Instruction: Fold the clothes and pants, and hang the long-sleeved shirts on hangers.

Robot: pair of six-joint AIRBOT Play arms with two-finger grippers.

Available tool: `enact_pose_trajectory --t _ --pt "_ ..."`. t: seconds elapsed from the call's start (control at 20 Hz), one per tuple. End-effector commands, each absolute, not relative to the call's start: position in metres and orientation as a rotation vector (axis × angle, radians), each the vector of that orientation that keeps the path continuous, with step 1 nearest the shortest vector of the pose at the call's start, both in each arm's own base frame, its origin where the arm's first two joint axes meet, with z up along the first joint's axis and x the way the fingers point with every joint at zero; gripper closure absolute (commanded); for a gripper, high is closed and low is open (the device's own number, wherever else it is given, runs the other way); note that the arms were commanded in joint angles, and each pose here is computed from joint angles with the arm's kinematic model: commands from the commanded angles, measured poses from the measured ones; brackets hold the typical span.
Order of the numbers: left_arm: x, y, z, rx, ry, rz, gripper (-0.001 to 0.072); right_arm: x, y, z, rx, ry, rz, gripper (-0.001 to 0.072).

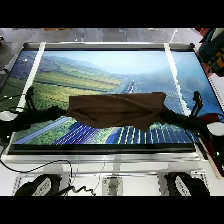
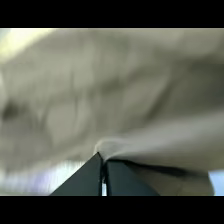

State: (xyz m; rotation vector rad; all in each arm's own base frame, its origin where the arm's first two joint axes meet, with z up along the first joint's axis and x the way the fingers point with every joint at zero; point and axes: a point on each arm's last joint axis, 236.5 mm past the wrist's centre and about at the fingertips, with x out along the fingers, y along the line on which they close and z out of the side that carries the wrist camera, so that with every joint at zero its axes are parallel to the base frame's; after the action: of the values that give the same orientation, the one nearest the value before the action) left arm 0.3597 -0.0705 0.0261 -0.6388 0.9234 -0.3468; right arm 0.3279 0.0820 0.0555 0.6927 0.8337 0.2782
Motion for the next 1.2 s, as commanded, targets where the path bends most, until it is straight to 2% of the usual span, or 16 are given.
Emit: enact_pose_trajectory --t 0.0,0.25,0.3,0.35,0.4,0.5,0.6,0.7,0.75,0.8,0.9,0.95,1.15 --pt "0.418 -0.057 0.025 -0.760 0.755 -0.175 0.0697 0.403 0.060 0.053 0.719 0.696 0.140 0.0700" --pt "0.479 -0.053 0.012 -0.789 0.730 -0.125 0.0694 0.494 0.041 0.030 0.729 0.697 0.067 0.0698" --pt "0.492 -0.054 0.005 -0.786 0.736 -0.120 0.0632 0.505 0.037 0.019 0.739 0.706 0.046 0.0684" --pt "0.501 -0.055 -0.004 -0.787 0.750 -0.119 0.0308 0.512 0.035 0.006 0.741 0.722 0.033 0.0416" --pt "0.506 -0.058 -0.012 -0.797 0.772 -0.125 0.0001 0.515 0.036 -0.005 0.745 0.744 0.030 0.0016" --pt "0.506 -0.060 -0.022 -0.789 0.807 -0.143 -0.0005 0.510 0.041 -0.016 0.734 0.798 0.052 0.0022" --pt "0.497 -0.047 -0.033 -0.712 0.848 -0.147 -0.0003 0.501 0.037 -0.021 0.670 0.836 0.067 0.0022" --pt "0.478 -0.028 -0.049 -0.613 0.933 -0.159 0.0032 0.489 0.038 -0.026 0.645 0.902 0.099 0.0022" --pt "0.466 -0.019 -0.057 -0.579 0.984 -0.163 0.0083 0.481 0.042 -0.030 0.648 0.939 0.117 0.0023" --pt "0.456 -0.010 -0.064 -0.560 1.028 -0.157 0.0089 0.473 0.047 -0.034 0.643 0.982 0.141 0.0023" --pt "0.443 -0.005 -0.074 -0.544 1.086 -0.164 0.0076 0.460 0.059 -0.039 0.625 1.044 0.184 0.0023" --pt "0.440 -0.008 -0.079 -0.551 1.107 -0.173 0.0001 0.456 0.067 -0.039 0.622 1.060 0.202 0.0024" --pt "0.437 -0.049 -0.103 -0.533 1.181 -0.246 -0.0009 0.450 0.104 -0.039 0.579 1.085 0.273 0.0025"
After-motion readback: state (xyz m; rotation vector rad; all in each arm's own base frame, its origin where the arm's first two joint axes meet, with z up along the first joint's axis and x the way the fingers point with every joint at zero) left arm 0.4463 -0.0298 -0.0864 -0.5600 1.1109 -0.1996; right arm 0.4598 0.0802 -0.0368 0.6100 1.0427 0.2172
